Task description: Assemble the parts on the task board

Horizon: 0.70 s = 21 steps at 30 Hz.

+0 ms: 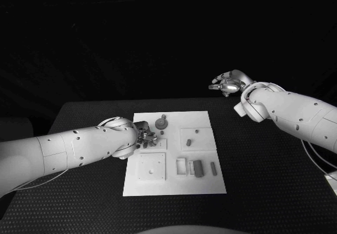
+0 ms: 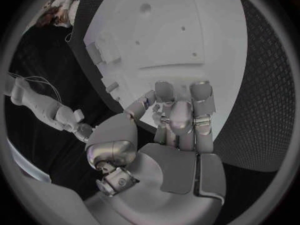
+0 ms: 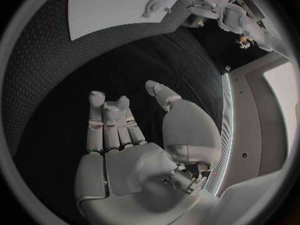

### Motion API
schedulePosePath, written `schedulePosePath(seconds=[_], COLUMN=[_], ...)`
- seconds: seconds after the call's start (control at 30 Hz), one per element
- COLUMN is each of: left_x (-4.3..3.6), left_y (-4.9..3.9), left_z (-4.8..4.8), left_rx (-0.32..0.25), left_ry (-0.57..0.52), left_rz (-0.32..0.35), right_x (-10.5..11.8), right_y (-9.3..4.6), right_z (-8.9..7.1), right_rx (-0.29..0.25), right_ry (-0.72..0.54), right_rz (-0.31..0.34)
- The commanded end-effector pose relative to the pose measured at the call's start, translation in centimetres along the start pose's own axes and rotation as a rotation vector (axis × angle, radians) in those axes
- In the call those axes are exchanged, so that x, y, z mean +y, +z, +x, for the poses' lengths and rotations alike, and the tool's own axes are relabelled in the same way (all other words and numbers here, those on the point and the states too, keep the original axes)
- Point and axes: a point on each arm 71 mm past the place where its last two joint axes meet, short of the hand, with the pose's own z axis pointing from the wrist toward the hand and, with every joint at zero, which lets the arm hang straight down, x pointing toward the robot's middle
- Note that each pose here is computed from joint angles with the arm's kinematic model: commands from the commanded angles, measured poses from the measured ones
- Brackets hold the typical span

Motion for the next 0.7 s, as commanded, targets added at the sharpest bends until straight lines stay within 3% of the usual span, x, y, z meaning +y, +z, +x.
schedulePosePath(seconds=[0.03, 0.7], left_x=[-0.09, -0.07], left_y=[0.01, -0.02], left_z=[0.33, 0.39], left_rx=[0.025, 0.030], left_ry=[0.022, 0.049], left_rz=[0.006, 0.000], right_x=[0.09, 0.05], right_y=[0.01, -0.01], right_z=[0.14, 0.31], right_rx=[0.015, 0.020], right_ry=[-0.006, -0.005], right_rz=[-0.009, -0.008])
